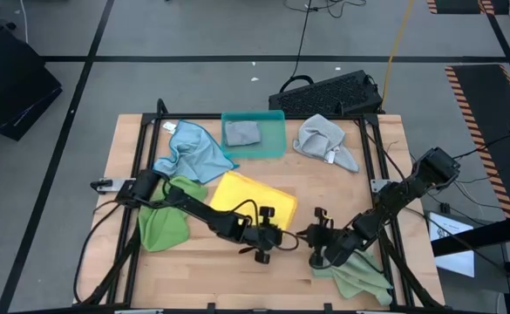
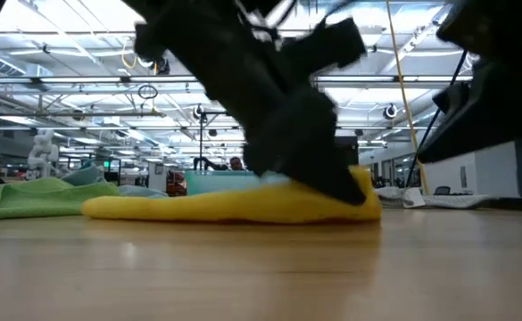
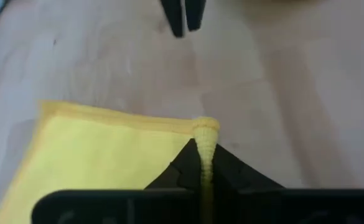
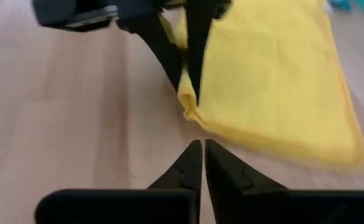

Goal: Fold microfiber towels
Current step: Fold the yellow microfiber cloth

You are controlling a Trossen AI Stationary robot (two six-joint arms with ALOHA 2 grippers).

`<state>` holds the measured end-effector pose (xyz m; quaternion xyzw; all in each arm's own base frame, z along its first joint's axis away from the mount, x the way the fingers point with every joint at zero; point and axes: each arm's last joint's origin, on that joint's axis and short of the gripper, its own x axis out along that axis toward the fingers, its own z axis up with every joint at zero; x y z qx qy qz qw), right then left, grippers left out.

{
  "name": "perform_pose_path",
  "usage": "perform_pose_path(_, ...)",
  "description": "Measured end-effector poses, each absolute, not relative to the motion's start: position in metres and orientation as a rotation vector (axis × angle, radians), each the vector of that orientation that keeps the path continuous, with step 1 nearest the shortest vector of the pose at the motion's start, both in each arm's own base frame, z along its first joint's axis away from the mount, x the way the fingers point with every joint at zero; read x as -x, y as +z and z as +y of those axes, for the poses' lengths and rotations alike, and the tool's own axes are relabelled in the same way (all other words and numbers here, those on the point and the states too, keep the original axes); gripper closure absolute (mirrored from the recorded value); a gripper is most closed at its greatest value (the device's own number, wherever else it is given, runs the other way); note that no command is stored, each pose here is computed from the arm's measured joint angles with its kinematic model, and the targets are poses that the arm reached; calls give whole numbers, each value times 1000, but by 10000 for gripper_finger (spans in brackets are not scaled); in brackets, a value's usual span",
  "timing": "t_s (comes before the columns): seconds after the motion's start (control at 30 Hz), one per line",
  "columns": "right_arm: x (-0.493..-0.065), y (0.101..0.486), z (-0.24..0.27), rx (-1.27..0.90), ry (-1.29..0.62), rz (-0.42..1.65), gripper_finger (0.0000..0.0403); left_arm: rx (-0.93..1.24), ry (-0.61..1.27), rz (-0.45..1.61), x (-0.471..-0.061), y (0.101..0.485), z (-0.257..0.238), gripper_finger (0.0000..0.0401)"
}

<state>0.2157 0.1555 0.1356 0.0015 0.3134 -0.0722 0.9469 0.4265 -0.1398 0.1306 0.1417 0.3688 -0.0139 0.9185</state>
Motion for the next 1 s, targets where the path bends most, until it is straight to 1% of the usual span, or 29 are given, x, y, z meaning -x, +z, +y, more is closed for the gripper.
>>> perform_pose_path(0.1,-222,136,161,66,-88,579,355,-311,-59,764,-421,139,-147,395)
perform_pose_path(0.2,-233,131,165,121,-49,522,319,-315,-73,761,-416,147,-152,389)
perform_pose_path(0.3,-241,120,164,173,-42,512,284,-313,-85,735,-414,155,-158,381)
perform_pose_path(0.4,-246,108,160,187,-48,530,255,-309,-98,728,-413,157,-161,382)
perform_pose_path(0.5,-251,101,157,197,-56,537,235,-314,-101,745,-412,156,-161,394)
perform_pose_path(0.6,-255,97,155,206,-35,531,227,-310,-104,749,-412,156,-160,393)
perform_pose_path(0.67,-258,96,153,199,-11,532,234,-303,-110,753,-412,156,-159,383)
perform_pose_path(0.73,-261,96,151,186,5,528,255,-297,-107,757,-412,155,-159,377)
perform_pose_path(0.8,-263,96,148,175,2,528,290,-293,-107,752,-412,156,-159,376)
perform_pose_path(0.93,-264,96,146,154,7,537,379,-293,-105,753,-412,156,-159,377)
perform_pose_path(0.97,-264,96,146,151,18,540,390,-289,-103,755,-412,155,-159,374)
perform_pose_path(1.0,-264,96,146,147,30,543,393,-290,-105,757,-412,155,-160,369)
